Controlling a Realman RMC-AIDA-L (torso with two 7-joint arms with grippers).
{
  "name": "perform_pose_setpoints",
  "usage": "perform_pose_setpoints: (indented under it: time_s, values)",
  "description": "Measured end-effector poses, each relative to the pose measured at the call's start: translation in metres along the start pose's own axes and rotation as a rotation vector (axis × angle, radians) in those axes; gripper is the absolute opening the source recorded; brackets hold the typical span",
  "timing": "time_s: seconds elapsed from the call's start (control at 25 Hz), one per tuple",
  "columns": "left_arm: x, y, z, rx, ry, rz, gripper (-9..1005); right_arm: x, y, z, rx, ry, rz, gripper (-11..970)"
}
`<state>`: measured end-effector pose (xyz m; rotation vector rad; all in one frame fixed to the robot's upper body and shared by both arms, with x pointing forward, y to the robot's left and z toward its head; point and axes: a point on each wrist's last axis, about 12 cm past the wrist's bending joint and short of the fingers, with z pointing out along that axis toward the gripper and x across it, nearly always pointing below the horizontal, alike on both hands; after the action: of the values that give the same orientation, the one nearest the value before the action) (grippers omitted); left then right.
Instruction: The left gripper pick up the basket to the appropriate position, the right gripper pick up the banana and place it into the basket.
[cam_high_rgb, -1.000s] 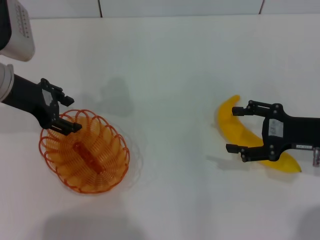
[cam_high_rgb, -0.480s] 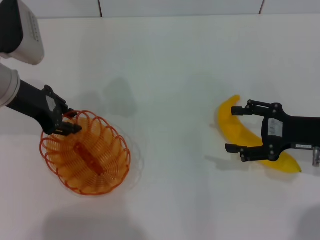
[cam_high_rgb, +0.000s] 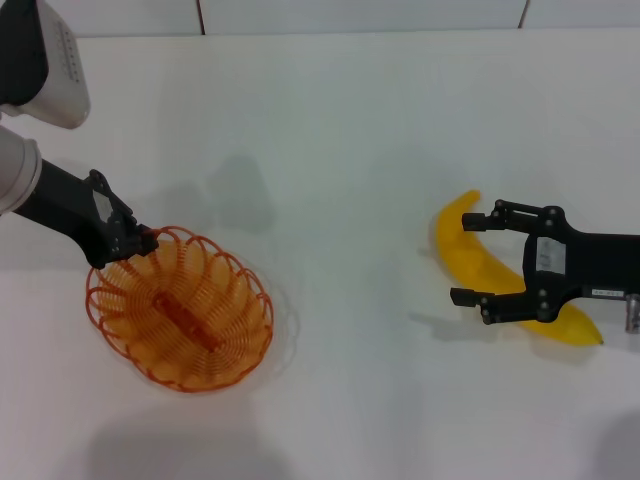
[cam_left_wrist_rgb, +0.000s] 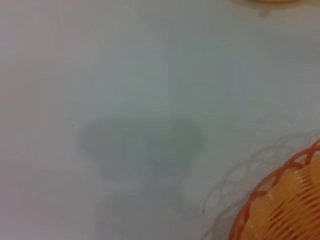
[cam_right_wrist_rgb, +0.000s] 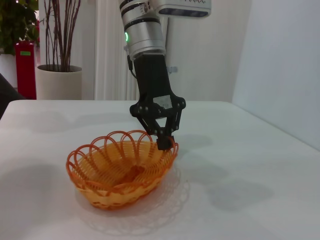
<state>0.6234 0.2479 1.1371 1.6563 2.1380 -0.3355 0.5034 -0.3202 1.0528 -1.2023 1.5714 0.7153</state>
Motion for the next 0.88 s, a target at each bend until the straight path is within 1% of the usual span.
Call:
perform_pose_setpoints:
  time_s: [0.2,0.76,0.88]
  values:
    - [0.0000,0.0001,-0.0001,0.000,0.000,0.000,64,0.0000,-0.0001,0.0000,0.001,0.000,0.000,865]
    - [-0.0013,0.0000,-0.0009,-0.003,-0.011,-0.002,56,0.0004,0.0004,-0.0004,0.001,0.000,0.001,861]
    - [-0.0027,-0.0022,-0.0020,0.016,-0.039,-0.014,54,0.0011,0.0009,-0.0014,0.004,0.001,0.004,860]
